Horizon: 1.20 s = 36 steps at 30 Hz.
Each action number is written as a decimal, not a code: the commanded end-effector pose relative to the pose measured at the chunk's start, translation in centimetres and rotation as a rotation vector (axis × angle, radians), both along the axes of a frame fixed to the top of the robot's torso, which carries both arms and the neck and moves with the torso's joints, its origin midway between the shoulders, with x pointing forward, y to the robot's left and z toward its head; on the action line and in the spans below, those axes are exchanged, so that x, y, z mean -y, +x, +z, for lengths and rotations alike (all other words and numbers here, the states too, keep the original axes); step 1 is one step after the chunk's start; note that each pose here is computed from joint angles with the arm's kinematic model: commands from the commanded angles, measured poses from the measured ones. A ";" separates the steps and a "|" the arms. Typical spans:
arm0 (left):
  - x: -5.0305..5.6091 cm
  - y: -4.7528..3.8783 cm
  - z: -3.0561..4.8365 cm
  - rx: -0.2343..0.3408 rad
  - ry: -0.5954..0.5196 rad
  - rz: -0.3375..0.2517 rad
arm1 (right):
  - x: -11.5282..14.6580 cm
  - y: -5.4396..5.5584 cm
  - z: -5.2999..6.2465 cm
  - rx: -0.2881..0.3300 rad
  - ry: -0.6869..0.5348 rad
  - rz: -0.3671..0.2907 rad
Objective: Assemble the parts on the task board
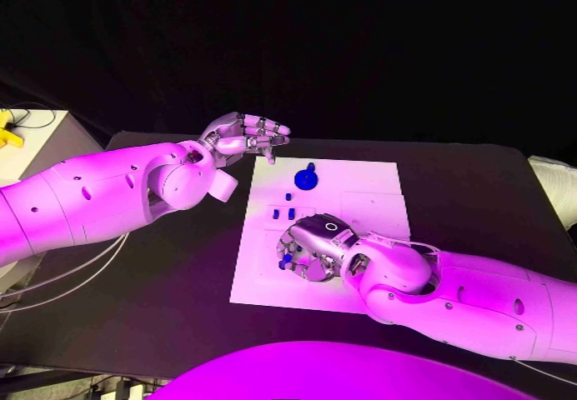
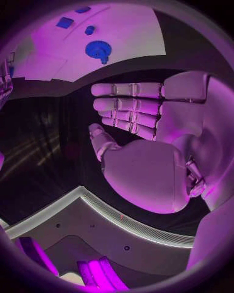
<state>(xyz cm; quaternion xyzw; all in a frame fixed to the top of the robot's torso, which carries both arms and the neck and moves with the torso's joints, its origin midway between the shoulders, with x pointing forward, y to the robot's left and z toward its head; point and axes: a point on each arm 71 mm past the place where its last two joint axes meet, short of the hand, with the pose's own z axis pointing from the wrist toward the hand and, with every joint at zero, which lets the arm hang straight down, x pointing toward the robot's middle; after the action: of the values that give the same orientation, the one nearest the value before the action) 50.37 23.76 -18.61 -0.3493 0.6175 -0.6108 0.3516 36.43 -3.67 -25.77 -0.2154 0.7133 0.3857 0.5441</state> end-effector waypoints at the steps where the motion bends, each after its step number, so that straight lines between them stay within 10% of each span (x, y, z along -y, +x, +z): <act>1: 0.2 -0.06 0.09 -0.002 -0.013 -0.016 | 0.0 -0.3 -0.6 -0.013 -0.040 0.032; 36: 0.1 -0.04 -0.03 -0.011 -0.008 -0.017 | 3.9 0.7 1.6 -0.002 0.143 -0.083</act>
<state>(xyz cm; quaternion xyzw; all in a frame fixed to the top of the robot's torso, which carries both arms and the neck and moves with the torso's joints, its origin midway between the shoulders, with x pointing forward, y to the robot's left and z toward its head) 50.38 23.91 -18.70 -0.3512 0.6204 -0.6078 0.3498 37.05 -7.36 -24.67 -0.1726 0.7005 0.3937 0.5697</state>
